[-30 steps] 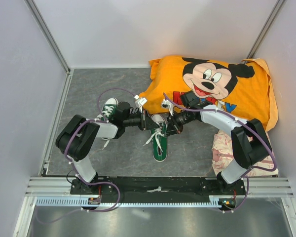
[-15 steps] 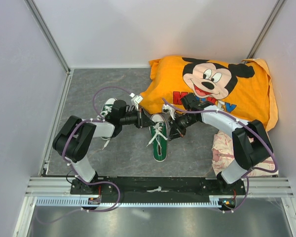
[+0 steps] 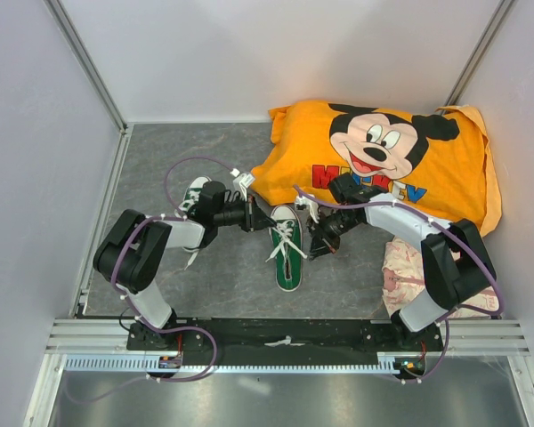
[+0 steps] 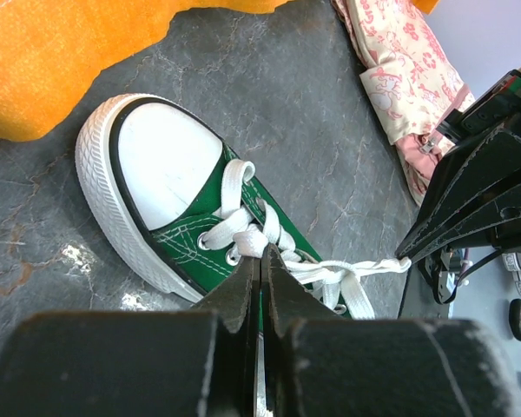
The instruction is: Tie the shoes
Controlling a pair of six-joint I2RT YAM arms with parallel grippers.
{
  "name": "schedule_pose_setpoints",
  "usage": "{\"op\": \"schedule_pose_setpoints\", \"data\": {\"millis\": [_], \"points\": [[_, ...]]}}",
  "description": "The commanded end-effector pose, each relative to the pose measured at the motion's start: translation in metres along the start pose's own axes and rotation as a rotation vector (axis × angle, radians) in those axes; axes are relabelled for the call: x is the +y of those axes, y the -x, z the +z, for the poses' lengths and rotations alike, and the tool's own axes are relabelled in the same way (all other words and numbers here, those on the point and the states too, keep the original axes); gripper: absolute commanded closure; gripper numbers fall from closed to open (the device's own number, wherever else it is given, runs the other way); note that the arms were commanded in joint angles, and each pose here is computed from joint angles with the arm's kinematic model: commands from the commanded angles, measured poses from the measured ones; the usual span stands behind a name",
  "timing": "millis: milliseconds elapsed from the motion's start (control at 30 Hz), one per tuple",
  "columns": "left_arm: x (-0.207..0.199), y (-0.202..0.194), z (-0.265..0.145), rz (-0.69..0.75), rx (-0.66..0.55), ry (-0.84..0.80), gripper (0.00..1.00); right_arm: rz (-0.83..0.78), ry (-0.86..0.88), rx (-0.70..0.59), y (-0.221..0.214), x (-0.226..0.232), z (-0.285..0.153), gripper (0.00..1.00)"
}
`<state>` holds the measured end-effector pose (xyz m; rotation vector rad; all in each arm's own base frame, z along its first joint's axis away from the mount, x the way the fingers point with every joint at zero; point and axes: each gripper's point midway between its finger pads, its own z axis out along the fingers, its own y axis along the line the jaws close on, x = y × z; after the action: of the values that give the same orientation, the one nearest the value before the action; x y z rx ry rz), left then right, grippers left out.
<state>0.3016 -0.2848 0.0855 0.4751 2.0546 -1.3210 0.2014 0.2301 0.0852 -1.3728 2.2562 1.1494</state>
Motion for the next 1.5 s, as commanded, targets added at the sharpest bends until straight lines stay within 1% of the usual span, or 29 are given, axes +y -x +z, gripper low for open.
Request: {"op": "schedule_pose_setpoints", "data": {"millis": [0,467,1133,1400,1467], "points": [[0.000,0.018,-0.005,0.087,-0.048,0.005,0.98,-0.023,-0.001,0.021,-0.009,0.005,-0.004,1.00],[0.009,0.019,-0.004,0.095,-0.047,0.031,0.98,0.001,-0.001,0.027,-0.006,0.002,-0.003,1.00],[0.022,0.022,-0.008,0.101,-0.054,0.059,0.99,0.008,0.002,0.086,-0.017,0.004,-0.008,1.00],[0.024,0.024,-0.007,0.105,-0.054,0.058,0.98,0.011,0.005,0.102,-0.019,0.002,-0.007,1.00],[0.021,0.023,-0.006,0.110,-0.046,0.033,0.98,0.017,0.014,0.102,-0.019,0.002,-0.006,1.00]]}}
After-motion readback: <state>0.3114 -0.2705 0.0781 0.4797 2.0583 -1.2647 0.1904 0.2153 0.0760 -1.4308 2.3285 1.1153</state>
